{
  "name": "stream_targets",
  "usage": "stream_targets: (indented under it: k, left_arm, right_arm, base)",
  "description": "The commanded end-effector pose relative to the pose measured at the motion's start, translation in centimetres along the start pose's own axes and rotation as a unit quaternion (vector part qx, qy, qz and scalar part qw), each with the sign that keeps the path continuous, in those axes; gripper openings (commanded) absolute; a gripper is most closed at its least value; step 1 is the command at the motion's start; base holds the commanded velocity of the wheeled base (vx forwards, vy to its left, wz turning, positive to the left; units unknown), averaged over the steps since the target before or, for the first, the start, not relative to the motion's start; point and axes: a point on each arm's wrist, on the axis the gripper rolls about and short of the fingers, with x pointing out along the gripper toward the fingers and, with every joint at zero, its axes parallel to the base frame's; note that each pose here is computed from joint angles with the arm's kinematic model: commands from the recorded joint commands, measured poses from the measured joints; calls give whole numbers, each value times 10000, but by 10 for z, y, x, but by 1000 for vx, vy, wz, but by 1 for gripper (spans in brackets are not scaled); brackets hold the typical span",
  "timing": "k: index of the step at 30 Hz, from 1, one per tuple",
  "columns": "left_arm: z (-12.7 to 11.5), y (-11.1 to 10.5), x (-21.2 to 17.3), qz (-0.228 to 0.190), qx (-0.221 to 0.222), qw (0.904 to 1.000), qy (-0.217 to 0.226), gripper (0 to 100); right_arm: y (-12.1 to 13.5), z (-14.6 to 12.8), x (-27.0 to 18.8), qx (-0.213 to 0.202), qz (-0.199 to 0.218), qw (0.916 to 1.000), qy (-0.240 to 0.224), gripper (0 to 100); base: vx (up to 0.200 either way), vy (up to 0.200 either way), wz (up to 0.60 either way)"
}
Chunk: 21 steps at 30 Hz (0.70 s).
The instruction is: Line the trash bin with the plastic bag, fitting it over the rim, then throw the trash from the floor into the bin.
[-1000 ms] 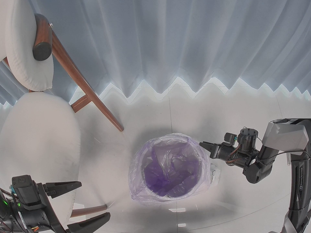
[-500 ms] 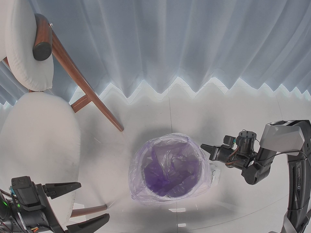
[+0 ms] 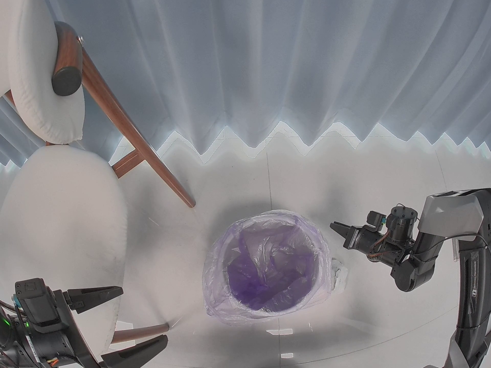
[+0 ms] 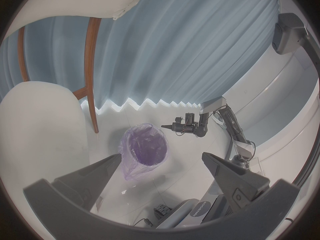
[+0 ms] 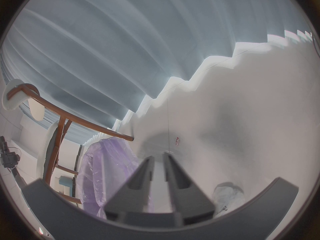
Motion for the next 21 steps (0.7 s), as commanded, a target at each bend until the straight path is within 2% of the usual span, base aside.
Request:
stream_targets:
  k: [1,7,21]
  left_arm:
    - [-1,0,0,-12,85,10000,17,100]
    - [-1,0,1,-12,169,9998,48,100]
    - [-1,0,1,7,173,9998,27,100]
  right_arm:
    - [2,5,-13,17,-32,10000,-83,100]
    - [13,-15,-18,95,134,9998,75,100]
    - [6,-26,-5,119,140,9997,168,100]
  base:
    - [0,0,0]
    - [0,0,0]
    - [0,0,0]
